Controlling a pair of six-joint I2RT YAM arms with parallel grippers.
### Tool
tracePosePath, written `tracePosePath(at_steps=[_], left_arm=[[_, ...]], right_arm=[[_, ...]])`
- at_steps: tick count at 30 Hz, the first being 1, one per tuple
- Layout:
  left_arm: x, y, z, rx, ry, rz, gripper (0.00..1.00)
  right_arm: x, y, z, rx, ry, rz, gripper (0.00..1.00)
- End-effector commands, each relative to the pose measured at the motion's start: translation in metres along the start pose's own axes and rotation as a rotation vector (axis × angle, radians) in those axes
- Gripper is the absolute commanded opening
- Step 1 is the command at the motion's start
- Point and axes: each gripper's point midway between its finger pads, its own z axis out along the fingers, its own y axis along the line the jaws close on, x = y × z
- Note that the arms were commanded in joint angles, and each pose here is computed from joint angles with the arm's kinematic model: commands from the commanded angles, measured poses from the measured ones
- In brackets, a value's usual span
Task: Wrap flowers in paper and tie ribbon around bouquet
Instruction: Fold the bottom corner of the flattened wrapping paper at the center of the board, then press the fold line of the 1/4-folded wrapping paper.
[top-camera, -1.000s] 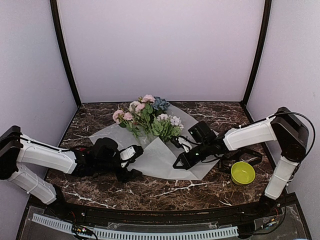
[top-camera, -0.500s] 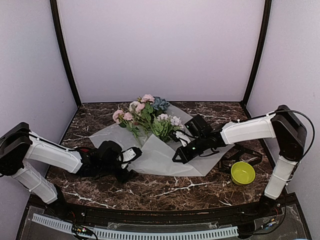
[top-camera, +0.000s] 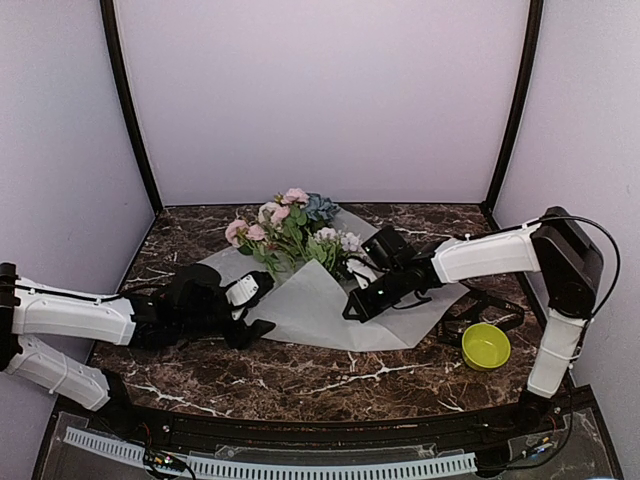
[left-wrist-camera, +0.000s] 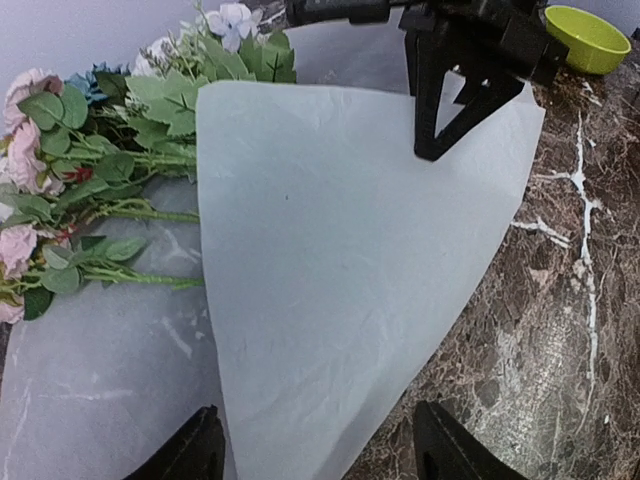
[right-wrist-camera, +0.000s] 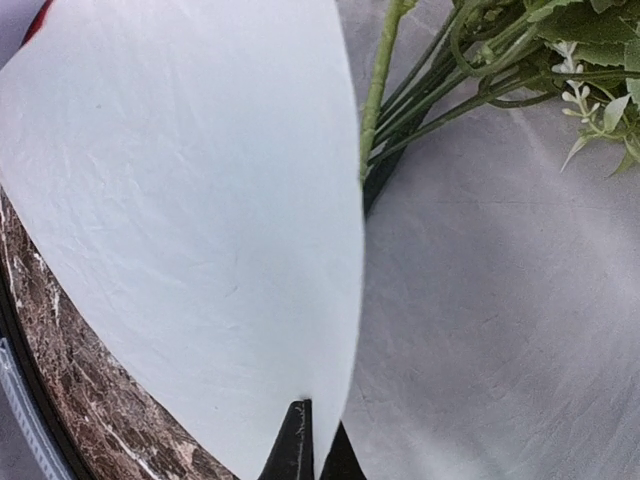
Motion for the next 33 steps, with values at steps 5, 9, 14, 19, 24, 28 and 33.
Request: tracePosePath(at_steps=[5,9,14,19,24,28,33], left_arm=[[-0.061,0.005,-0.032,-0.014,-0.216,0.133,0.66],[-0.061,0.018,-0.008,-0.079,-0.118,0.11,0.62],[-0.041,-0.012,0.032,0.012,0.061,0.17,0.61],[-0.016,-0.006,0.055,-0.056,0.153,0.176,0.58],[0.013,0.005,0.063,-0.107,0.236,0.093,0.56],[0.039,0.008,0.066,-0.136,0.289,-0.022,0.56],[0.063,0.008,0.062,-0.153,0.355,-0.073,0.56]], right_arm=[[-0.018,-0.006,0.001,0.057,-0.02,0.017,0.0],[-0.019,-0.007,0.003,0.062,-0.015,0.033,0.0],[-0.021,-0.007,0.005,0.06,-0.013,0.05,0.0],[-0.02,-0.009,0.006,0.071,-0.01,0.064,0.0],[-0.018,-0.009,0.008,0.068,-0.006,0.07,0.0],[-0.018,-0.009,0.009,0.067,-0.005,0.077,0.0],[-0.017,-0.008,0.008,0.065,-0.007,0.079,0.0]])
